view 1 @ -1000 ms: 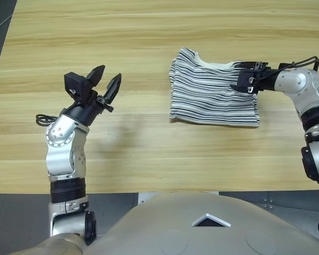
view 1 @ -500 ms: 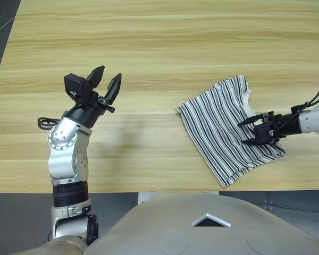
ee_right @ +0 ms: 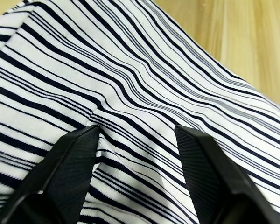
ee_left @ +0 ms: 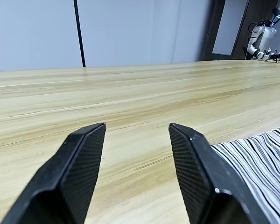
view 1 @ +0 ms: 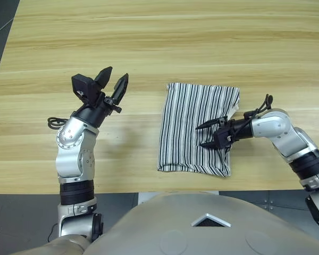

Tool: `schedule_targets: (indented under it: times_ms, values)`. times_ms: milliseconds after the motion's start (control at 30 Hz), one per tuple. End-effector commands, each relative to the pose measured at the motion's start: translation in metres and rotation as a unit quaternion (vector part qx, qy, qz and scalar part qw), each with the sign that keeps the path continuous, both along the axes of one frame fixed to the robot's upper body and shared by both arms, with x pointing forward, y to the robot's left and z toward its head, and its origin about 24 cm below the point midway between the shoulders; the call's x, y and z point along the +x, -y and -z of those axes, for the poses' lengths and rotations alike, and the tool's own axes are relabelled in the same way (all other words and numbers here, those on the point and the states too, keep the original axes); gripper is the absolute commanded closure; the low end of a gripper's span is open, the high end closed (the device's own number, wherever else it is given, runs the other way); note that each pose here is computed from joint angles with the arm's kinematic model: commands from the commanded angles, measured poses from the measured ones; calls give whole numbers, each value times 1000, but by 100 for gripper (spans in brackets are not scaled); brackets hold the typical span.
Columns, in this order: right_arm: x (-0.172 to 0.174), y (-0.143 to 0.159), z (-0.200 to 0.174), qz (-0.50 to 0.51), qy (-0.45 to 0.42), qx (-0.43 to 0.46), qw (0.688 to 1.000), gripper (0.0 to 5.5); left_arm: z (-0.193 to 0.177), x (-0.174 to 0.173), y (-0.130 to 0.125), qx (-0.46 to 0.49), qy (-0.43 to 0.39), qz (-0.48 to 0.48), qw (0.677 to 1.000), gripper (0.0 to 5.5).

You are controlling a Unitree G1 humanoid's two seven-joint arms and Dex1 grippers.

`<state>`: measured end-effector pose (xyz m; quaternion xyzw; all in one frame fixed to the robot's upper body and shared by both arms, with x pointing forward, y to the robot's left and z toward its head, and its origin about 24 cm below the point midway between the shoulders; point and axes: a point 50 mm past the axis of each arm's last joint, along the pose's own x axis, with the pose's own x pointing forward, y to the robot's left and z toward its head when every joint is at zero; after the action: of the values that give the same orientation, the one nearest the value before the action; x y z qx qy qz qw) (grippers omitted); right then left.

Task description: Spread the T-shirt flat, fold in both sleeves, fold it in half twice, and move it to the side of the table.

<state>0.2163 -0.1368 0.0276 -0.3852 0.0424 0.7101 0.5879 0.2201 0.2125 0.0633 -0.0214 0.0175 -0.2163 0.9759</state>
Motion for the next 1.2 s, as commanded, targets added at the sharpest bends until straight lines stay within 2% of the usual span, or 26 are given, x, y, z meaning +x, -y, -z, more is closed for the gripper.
schedule_targets:
  times_ms: [33, 167, 333, 467, 633, 767, 900, 967, 1033, 1200]
  values:
    - [-1, 24, 43, 30, 2, -125, 992, 254, 0, 3, -4, 12, 0, -8, 1000, 299]
    - [9, 21, 43, 35, 35, -119, 992, 254, 2, 3, -4, 12, -1, -9, 1000, 299]
    - [13, 25, 36, 34, 33, -108, 993, 254, 5, 2, -5, 20, -5, -5, 1000, 299]
    - [13, 13, -1, 46, 55, -18, 997, 254, 7, 0, -5, 29, -9, 8, 1000, 299]
    - [6, 18, -39, 62, 67, 35, 995, 254, 8, -6, -4, 52, -12, 27, 998, 299]
    - [5, 26, -65, 112, 94, 92, 985, 254, 15, -16, -3, 160, -14, 76, 984, 299]
    - [-11, 52, -51, 172, 72, 91, 978, 254, 25, -33, -4, 300, -11, 148, 942, 299]
    - [-26, 73, -37, 182, 50, 45, 981, 254, 27, -47, -3, 376, 9, 197, 905, 299]
    - [-34, 81, -34, 180, 47, 39, 982, 254, 31, -58, -3, 461, 40, 251, 850, 299]
    - [-41, 85, -30, 137, 109, 53, 983, 254, 24, -66, 8, 537, 134, 352, 755, 299]
